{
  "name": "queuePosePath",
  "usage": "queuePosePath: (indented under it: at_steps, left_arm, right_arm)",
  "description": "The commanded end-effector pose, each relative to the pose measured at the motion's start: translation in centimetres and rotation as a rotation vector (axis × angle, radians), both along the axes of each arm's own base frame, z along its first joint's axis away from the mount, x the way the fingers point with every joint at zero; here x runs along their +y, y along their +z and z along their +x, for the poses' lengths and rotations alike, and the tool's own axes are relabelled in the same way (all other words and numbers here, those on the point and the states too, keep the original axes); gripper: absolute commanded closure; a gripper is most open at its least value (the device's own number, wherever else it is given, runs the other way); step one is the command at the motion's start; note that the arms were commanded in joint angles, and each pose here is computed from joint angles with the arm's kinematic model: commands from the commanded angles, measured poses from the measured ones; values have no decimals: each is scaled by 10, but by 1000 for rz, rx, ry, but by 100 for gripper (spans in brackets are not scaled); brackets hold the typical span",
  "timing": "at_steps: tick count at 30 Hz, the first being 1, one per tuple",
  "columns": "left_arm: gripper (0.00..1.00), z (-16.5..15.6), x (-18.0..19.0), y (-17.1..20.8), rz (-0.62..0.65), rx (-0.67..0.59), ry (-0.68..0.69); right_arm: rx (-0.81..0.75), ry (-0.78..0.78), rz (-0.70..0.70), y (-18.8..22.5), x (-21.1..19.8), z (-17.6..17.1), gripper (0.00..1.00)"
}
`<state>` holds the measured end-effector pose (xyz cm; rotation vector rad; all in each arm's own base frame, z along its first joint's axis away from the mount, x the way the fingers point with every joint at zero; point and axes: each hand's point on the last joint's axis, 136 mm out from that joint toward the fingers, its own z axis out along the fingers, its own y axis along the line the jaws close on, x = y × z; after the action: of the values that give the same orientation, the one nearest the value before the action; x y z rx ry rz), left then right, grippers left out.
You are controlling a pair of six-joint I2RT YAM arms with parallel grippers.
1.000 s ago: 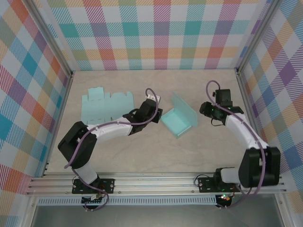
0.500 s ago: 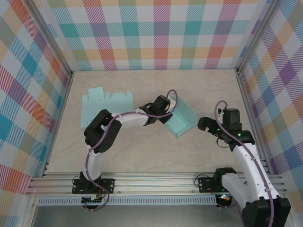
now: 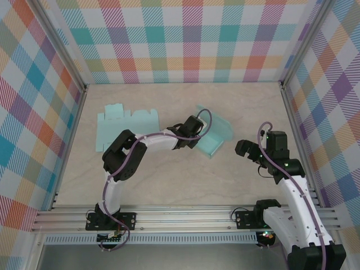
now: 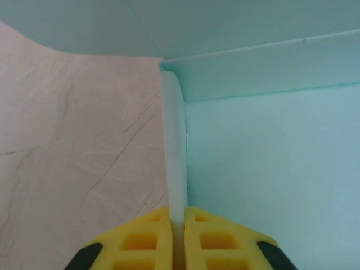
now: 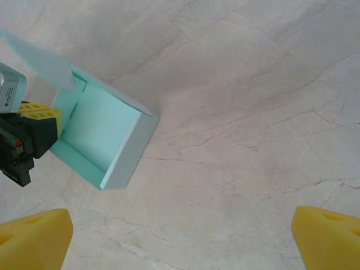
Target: Fold the paper box
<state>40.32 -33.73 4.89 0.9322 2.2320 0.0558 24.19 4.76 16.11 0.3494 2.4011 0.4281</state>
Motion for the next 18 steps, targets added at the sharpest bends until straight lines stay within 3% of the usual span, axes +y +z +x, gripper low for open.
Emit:
queuePosePath:
  at_steps: [1,7,12,18]
  left_arm:
    - [93,-5,19,-2,116,-35,110]
    - [97,-19,67,-4,262,-52,356]
    - [99,-41,94,-7,378,-70,478]
    - [100,-65,102,-22,339,8,537]
  right_arm:
    - [-16,-15,14,6,0,2,0]
    - [-19,-38,4,8,-4,2,0]
    - [-41,-52,-5,14,-7,1,0]
    - [-41,-46,2,14,-6,0,0]
